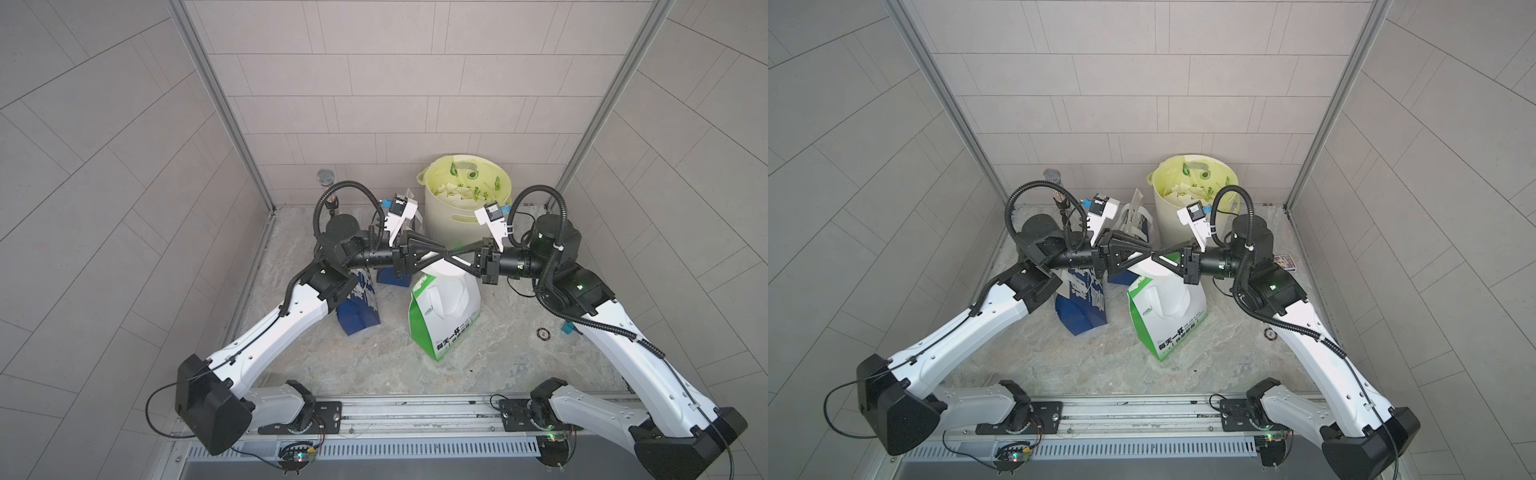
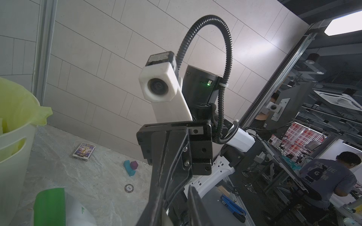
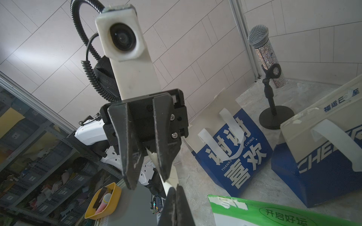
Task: Shred takeout receipts and throw away
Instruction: Shred the takeout receipt, then place the takeout receipt in the trash bin.
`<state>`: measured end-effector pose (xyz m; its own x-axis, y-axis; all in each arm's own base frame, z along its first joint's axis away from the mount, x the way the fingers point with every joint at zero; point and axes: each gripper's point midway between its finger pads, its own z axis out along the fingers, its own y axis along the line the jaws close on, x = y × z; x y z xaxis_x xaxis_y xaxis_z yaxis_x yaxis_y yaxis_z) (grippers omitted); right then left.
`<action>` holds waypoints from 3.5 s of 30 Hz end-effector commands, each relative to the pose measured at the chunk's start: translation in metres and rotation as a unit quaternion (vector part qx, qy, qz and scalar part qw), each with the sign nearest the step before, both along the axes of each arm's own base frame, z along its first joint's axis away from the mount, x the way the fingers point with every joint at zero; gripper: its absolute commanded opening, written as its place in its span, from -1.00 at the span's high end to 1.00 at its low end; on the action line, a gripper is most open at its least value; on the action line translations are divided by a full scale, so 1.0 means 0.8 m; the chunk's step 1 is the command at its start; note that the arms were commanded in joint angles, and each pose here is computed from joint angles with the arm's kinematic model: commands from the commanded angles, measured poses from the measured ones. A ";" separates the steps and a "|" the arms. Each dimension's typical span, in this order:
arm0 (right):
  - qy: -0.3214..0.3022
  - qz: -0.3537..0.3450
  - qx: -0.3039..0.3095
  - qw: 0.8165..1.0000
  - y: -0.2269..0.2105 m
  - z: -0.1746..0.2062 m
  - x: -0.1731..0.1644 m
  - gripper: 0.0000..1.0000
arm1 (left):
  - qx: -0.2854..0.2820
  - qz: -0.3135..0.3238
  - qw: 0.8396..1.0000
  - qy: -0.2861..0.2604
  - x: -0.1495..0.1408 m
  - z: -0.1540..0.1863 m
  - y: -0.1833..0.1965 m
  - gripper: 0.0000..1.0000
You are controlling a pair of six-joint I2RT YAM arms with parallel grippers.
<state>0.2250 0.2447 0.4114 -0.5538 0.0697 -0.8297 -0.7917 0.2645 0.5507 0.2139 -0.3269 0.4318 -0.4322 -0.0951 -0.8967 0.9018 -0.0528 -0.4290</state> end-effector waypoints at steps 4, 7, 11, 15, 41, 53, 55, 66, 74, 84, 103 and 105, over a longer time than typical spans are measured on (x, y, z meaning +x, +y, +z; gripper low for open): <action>-0.028 0.001 0.008 1.000 -0.001 0.022 -0.005 1.00 | -0.005 -0.001 1.000 -0.021 -0.006 0.011 0.001 0.36; -0.027 0.001 0.008 1.000 -0.001 0.022 -0.006 1.00 | -0.002 0.003 1.000 -0.023 -0.006 0.010 0.002 0.43; -0.027 0.001 0.009 1.000 -0.001 0.022 -0.007 1.00 | 0.003 0.006 1.000 -0.021 -0.005 0.007 0.002 0.61; -0.028 -0.001 0.007 1.000 -0.002 0.022 -0.007 1.00 | 0.004 0.010 1.000 -0.023 -0.005 0.007 0.003 0.91; -0.244 -0.142 -0.031 0.959 -0.037 0.085 -0.005 1.00 | 0.157 0.268 0.940 0.142 0.069 -0.056 0.011 1.00; -0.248 -0.416 -0.126 0.866 -0.104 0.077 0.142 1.00 | 0.127 0.311 0.937 0.096 0.081 -0.030 0.027 1.00; -0.231 -0.479 -0.188 0.825 -0.127 0.065 0.185 1.00 | 0.112 0.317 0.937 0.090 0.081 -0.022 0.030 1.00; -0.169 -0.549 -0.260 0.776 -0.156 -0.005 0.357 1.00 | 0.067 0.393 0.913 0.080 0.087 -0.013 0.072 1.00; -0.124 -0.527 -0.308 0.782 -0.158 -0.046 0.389 0.48 | 0.061 0.418 0.903 0.078 0.085 -0.017 0.092 1.00; -0.130 -0.461 -0.274 0.834 -0.142 0.003 0.324 0.22 | 0.045 0.424 0.900 0.090 0.091 -0.020 0.096 1.00; -0.020 -0.096 -0.054 0.994 -0.011 -0.033 0.004 0.04 | -0.054 0.270 0.957 0.096 0.060 -0.007 0.038 1.00; -0.019 -0.094 -0.045 0.994 -0.009 -0.031 0.004 0.04 | -0.064 0.239 0.963 0.106 0.052 -0.006 0.030 1.00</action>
<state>0.2354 0.2310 0.3673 -0.5127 0.0407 -0.8576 -0.7185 0.5264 0.4546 0.2687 -0.2940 0.4107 -0.4592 -0.4131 -0.7865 0.6731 0.4160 -0.6114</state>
